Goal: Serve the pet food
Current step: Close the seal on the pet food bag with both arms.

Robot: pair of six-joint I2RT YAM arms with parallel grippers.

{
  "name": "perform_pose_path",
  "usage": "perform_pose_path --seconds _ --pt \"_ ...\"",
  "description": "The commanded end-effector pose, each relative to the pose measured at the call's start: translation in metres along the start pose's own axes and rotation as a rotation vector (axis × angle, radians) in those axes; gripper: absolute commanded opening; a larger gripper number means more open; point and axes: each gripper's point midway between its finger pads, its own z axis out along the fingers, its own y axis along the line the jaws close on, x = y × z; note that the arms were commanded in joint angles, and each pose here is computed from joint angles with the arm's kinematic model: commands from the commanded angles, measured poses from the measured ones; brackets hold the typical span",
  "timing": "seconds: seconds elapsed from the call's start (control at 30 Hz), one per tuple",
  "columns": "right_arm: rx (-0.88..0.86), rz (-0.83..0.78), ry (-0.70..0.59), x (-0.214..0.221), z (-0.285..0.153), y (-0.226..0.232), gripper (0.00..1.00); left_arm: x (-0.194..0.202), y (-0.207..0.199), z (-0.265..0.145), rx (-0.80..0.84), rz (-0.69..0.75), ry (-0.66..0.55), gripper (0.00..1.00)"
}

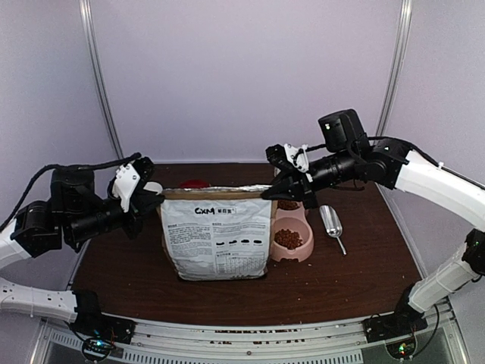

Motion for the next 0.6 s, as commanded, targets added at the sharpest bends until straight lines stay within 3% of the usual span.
perform_pose_path --seconds 0.0,0.17,0.33,0.57 --pt "0.191 0.056 0.045 -0.003 -0.061 -0.010 0.00 -0.008 0.103 -0.034 -0.455 -0.126 0.021 0.00" --pt "0.183 0.120 0.061 0.006 -0.062 0.000 0.00 -0.013 0.083 -0.012 -0.331 -0.079 0.063 0.00" --pt "0.162 0.112 0.015 -0.007 -0.055 0.005 0.01 -0.022 0.053 -0.012 -0.141 -0.025 0.033 0.00" --pt "0.169 0.078 -0.073 -0.037 -0.046 -0.007 0.44 -0.017 0.035 -0.019 -0.034 0.012 -0.010 0.00"
